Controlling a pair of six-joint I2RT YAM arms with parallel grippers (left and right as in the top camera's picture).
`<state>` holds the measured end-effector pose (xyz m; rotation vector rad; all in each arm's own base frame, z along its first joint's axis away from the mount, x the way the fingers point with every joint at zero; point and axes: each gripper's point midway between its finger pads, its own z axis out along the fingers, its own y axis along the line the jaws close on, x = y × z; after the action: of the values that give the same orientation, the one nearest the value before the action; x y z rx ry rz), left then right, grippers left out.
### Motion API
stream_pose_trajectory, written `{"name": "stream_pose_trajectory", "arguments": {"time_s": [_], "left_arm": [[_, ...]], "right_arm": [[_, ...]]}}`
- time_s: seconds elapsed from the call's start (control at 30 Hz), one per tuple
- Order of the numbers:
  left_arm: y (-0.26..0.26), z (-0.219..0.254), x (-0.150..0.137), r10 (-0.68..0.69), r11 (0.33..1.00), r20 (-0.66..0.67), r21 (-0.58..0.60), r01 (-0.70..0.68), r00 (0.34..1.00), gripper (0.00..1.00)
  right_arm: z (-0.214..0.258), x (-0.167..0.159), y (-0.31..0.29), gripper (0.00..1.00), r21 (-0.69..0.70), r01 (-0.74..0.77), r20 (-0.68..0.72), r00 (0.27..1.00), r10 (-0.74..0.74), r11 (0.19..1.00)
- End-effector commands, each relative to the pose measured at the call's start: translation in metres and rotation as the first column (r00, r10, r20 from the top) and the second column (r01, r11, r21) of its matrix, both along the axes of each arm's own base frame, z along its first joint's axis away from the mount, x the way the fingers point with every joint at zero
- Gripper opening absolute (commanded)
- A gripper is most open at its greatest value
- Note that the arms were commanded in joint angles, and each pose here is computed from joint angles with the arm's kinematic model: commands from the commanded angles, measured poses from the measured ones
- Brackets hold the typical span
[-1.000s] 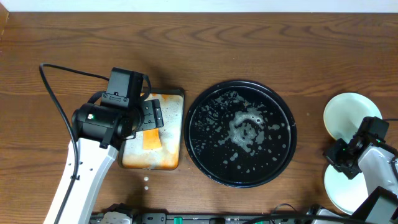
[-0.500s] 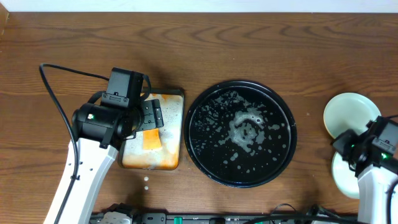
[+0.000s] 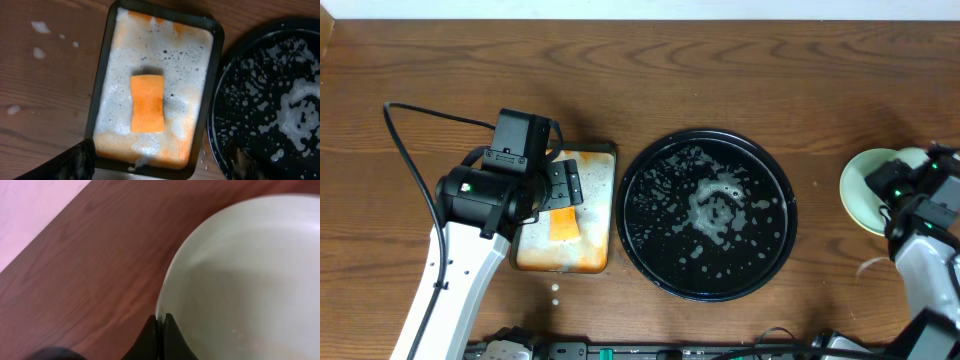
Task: Clean dirty plates on tray and stack at the side
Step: 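Release the plate on the stack and withdraw the right gripper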
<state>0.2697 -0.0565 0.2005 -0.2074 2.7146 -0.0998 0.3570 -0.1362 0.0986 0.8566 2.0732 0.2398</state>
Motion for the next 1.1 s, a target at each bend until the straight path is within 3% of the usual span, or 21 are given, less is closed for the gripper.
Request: {"name": "stream_pose_trajectory", "arguments": {"time_s": [0.0,0.13,0.17,0.2,0.27,0.5,0.7,0.83,0.87,0.9,1.07], "left_arm": [[0.003,0.001,-0.001,0.008,1.0,0.003,0.007,-0.008,1.0,0.84],[0.003,0.001,-0.001,0.008,1.0,0.003,0.007,-0.008,1.0,0.84],[0.003,0.001,-0.001,0.008,1.0,0.003,0.007,-0.008,1.0,0.84],[0.003,0.001,-0.001,0.008,1.0,0.003,0.007,-0.008,1.0,0.84],[0.003,0.001,-0.001,0.008,1.0,0.003,0.007,-0.008,1.0,0.84],[0.003,0.001,-0.001,0.008,1.0,0.003,0.007,-0.008,1.0,0.84],[0.003,0.001,-0.001,0.008,1.0,0.003,0.007,-0.008,1.0,0.84],[0.003,0.001,-0.001,0.008,1.0,0.003,0.007,-0.008,1.0,0.84],[0.003,0.002,-0.001,0.008,1.0,0.003,0.007,-0.008,1.0,0.84],[0.003,0.001,-0.001,0.008,1.0,0.003,0.007,-0.008,1.0,0.84],[0.003,0.001,-0.001,0.008,1.0,0.003,0.007,-0.008,1.0,0.84]], "right_arm": [[-0.01,0.015,0.032,0.01,0.065,-0.094,-0.003,0.996,0.094,0.993],[-0.016,0.019,0.048,0.03,0.056,-0.133,-0.023,0.991,0.135,0.989],[-0.014,0.019,0.05,0.16,0.054,-0.138,-0.018,0.99,0.139,0.989],[-0.012,0.02,0.05,0.35,0.052,-0.139,-0.014,0.99,0.14,0.989],[-0.005,0.02,0.051,0.45,0.047,-0.145,0.005,0.989,0.145,0.988],[0.036,0.007,0.108,0.41,0.103,-0.375,0.108,0.925,0.365,0.921],[0.052,-0.04,0.185,0.4,0.019,-0.638,0.045,0.77,0.637,0.77],[0.084,-0.067,0.213,0.47,-0.055,-0.71,0.098,0.696,0.711,0.702],[0.093,-0.072,0.217,0.58,-0.072,-0.715,0.12,0.686,0.718,0.695],[0.103,-0.077,0.22,0.99,-0.093,-0.718,0.146,0.675,0.723,0.689],[0.139,-0.104,0.223,0.99,-0.189,-0.709,0.236,0.639,0.732,0.679]]}}
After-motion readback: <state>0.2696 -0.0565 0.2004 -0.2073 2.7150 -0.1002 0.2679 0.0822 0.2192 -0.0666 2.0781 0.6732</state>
